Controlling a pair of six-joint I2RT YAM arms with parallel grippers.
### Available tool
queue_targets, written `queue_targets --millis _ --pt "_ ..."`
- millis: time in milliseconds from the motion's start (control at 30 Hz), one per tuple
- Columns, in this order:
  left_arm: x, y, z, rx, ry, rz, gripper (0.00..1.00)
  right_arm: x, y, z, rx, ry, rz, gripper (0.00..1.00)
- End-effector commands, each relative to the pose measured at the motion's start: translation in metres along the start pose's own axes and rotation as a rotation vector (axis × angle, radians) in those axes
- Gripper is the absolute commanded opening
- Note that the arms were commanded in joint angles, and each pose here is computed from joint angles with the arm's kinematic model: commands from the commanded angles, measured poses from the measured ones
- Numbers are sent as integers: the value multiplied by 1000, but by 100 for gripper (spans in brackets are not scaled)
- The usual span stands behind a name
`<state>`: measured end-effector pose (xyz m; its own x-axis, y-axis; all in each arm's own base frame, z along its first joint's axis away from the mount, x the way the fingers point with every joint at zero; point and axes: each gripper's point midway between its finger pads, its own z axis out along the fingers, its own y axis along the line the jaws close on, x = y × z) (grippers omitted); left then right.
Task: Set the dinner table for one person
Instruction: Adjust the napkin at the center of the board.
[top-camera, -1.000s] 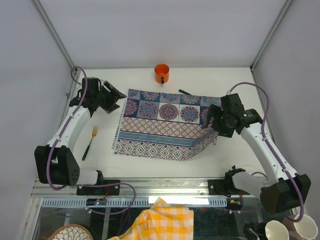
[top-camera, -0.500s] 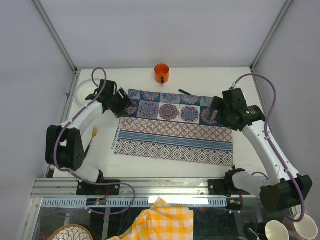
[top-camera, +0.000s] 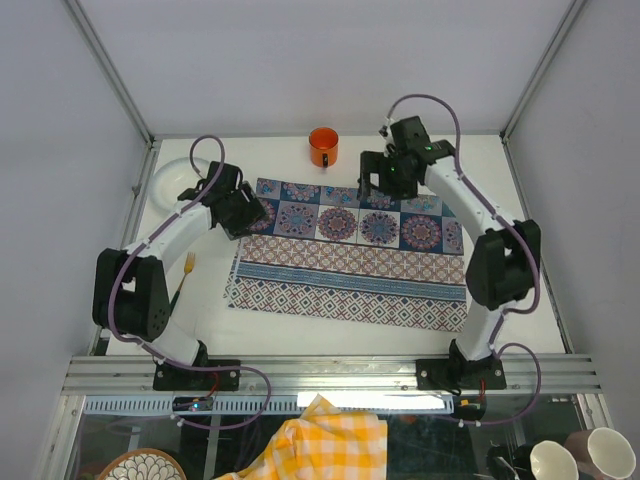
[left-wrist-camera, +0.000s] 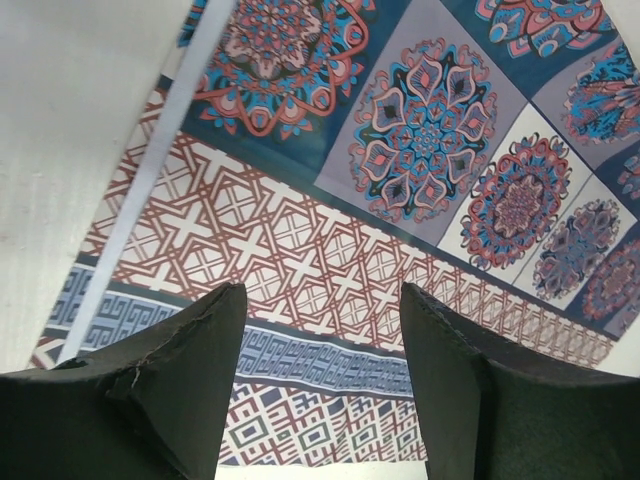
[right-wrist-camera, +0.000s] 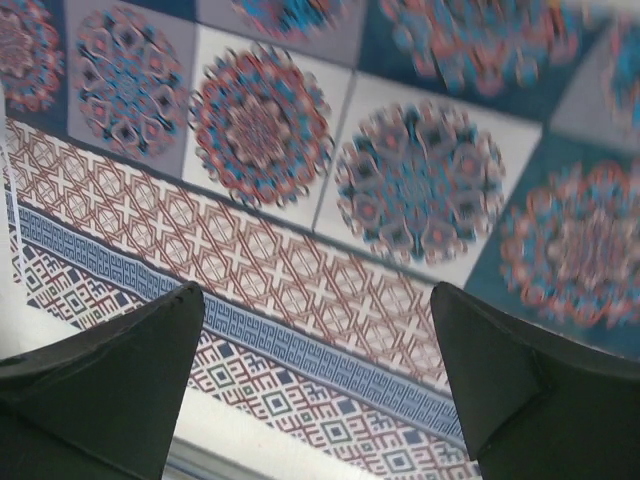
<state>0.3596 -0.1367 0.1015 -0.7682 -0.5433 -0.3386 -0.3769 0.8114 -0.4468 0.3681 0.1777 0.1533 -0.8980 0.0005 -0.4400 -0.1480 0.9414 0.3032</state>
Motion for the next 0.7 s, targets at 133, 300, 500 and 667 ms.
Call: queue_targets --millis 133,300,500,667 --pt "-22 2 -17 -26 -115 37 65 -55 26 25 73 -4 -256 100" --pt "-14 8 -12 -36 -93 29 64 -30 34 68 56 126 -272 98" --pt "-17 5 -15 -27 -100 33 64 -7 49 92 59 183 -318 54" --pt "-16 5 -15 -27 -98 31 64 -9 60 93 83 166 -349 0"
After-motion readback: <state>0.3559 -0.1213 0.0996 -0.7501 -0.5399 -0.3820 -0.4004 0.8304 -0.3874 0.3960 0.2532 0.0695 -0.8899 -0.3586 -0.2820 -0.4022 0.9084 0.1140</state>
